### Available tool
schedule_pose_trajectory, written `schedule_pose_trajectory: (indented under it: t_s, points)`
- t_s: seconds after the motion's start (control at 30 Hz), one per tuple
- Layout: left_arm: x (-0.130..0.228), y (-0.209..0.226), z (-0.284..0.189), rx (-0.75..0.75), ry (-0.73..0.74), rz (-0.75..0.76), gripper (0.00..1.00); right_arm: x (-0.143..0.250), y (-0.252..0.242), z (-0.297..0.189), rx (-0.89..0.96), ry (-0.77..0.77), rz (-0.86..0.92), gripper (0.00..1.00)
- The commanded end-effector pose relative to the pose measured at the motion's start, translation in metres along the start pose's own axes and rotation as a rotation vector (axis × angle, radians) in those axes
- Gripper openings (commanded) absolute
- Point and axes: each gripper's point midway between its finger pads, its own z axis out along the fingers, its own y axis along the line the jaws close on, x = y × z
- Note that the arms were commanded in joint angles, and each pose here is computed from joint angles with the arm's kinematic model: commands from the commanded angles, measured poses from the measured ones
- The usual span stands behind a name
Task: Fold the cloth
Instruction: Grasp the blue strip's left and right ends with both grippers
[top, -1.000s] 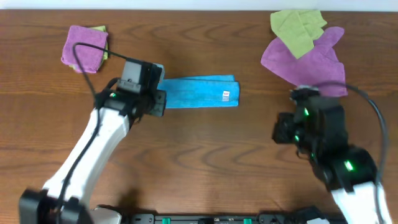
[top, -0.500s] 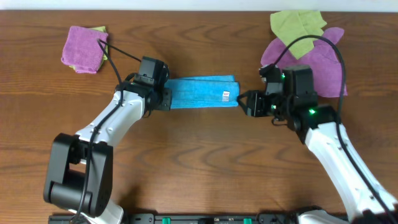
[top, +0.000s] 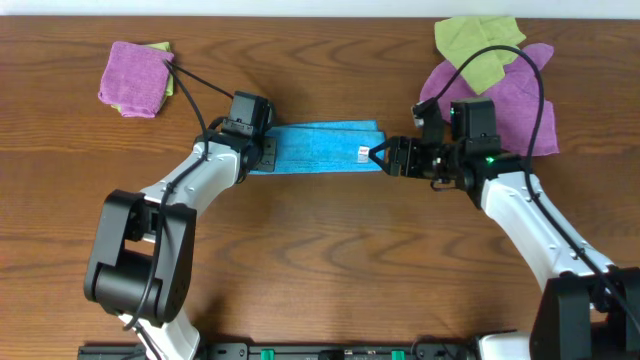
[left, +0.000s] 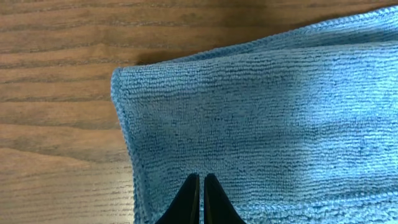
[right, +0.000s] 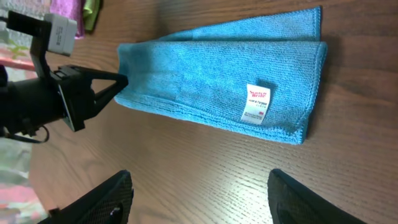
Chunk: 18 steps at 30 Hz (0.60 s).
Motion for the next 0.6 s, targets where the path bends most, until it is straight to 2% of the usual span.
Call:
schedule_pose_trajectory:
  t_s: [0.0, 0.23, 0.47, 0.57]
  points:
    - [0.003, 0.006, 0.005, -0.028, 0.009, 0.032, 0.06, -0.001, 0.001, -0.002, -0.020, 0.000, 0.030, 0.73]
    - [-0.002, 0.006, 0.005, -0.032, -0.012, 0.049, 0.06, -0.001, 0.000, -0.002, -0.016, -0.002, 0.029, 0.79]
    - [-0.003, 0.007, 0.008, -0.033, -0.013, 0.046, 0.06, 0.000, -0.024, -0.003, 0.119, -0.012, 0.007, 0.78]
    - [0.000, 0.009, 0.011, -0.046, -0.004, 0.046, 0.06, 0.002, -0.029, 0.000, 0.131, -0.001, 0.002, 0.81]
